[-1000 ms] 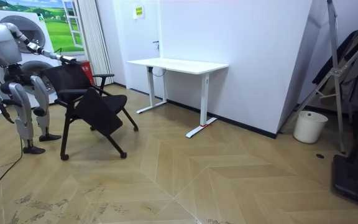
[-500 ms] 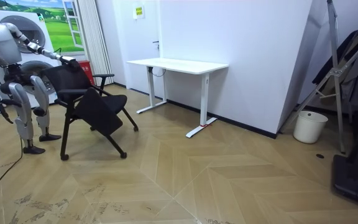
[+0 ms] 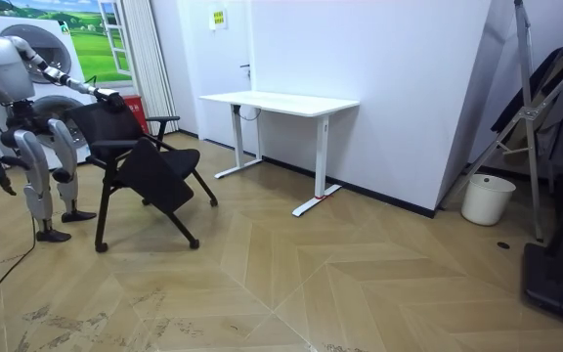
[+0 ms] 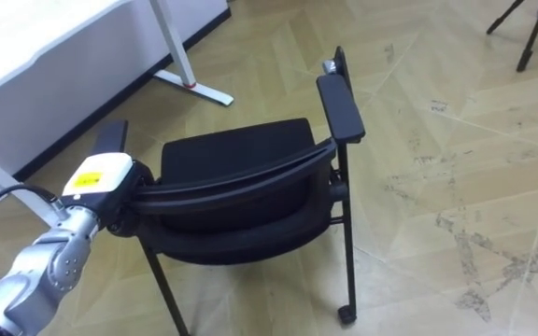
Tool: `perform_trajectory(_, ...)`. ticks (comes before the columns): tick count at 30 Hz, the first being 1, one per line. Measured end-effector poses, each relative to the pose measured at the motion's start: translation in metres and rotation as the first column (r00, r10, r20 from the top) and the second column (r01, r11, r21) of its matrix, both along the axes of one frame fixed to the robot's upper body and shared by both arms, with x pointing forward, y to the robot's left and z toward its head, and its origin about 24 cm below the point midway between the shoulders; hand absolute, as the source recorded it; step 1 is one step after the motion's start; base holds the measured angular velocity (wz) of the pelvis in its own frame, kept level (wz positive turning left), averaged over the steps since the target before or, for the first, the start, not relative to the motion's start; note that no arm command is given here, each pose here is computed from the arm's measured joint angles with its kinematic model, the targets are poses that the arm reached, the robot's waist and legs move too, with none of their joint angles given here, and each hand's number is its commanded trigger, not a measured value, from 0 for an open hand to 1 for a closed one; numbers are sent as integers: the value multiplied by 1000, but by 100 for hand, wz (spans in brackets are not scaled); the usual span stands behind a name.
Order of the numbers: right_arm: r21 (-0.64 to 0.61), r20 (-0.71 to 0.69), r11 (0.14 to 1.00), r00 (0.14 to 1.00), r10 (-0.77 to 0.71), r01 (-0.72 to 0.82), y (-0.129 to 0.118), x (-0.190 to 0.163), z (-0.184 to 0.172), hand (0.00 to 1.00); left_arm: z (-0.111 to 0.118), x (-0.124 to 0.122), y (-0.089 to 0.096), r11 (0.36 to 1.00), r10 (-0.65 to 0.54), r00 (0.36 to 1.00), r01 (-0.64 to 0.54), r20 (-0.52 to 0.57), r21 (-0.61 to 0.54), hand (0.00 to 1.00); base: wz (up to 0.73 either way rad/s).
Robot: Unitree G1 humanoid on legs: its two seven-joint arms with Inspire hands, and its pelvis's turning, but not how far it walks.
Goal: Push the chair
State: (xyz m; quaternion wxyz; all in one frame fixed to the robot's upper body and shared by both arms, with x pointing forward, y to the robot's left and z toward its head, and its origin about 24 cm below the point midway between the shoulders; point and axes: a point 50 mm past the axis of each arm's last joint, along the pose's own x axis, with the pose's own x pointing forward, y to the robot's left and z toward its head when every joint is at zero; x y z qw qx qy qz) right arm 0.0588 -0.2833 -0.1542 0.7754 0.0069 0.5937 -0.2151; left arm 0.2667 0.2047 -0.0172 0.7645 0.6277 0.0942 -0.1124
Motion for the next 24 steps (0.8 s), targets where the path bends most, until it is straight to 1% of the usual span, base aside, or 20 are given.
perform_trajectory(1,-23,-14,999,999,29,-29,-2,0,1,0,0,0,0,1000,0,1000,0,0,2,100,0)
perform_trajectory(3,-127,-56,984,991,121,-128,-16,4,7,0,1,0,1,1000,0,1000,0,6,4,100,0)
perform_trajectory(4,-156,-62,976,988,143,-151,-20,6,9,0,0,0,1,1000,1,1000,-1,5,6,100,0)
perform_trajectory(6,-272,-83,934,972,219,-233,-37,21,20,0,0,0,3,1000,6,1000,-6,5,13,100,0)
perform_trajectory(7,-301,-79,922,970,230,-243,-41,27,24,0,1,0,4,1000,6,1000,-6,7,15,100,-6)
perform_trajectory(9,-449,-19,840,944,331,-303,-58,63,47,0,5,1,7,1000,4,1000,-5,20,29,100,-13)
perform_trajectory(10,-486,-2,817,936,353,-309,-62,72,54,0,5,1,8,1000,4,1000,-5,21,30,100,-13)
perform_trajectory(12,-609,59,737,910,411,-294,-73,107,82,0,7,2,10,999,1,1000,-2,26,38,100,-5)
perform_trajectory(13,-640,73,712,900,430,-288,-75,115,89,0,8,2,10,999,0,1000,-1,29,40,100,0)
perform_trajectory(15,-756,115,599,846,520,-265,-73,146,118,0,10,3,11,999,-7,999,5,37,49,100,0)
perform_trajectory(16,-778,114,568,828,549,-270,-70,152,124,0,11,3,11,999,-8,999,6,38,50,100,0)
perform_trajectory(18,-835,96,470,767,634,-284,-62,170,141,0,12,4,9,999,-15,999,13,44,48,100,0)
perform_trajectory(21,-872,91,402,716,692,-278,-51,183,155,0,15,5,6,999,-30,998,28,54,45,100,-5)
perform_trajectory(22,-877,94,392,703,705,-276,-48,185,157,0,15,6,5,999,-33,998,31,56,45,100,-4)
perform_trajectory(24,-901,62,318,639,767,-294,-33,195,166,0,17,7,1,998,-46,997,43,62,42,100,-2)
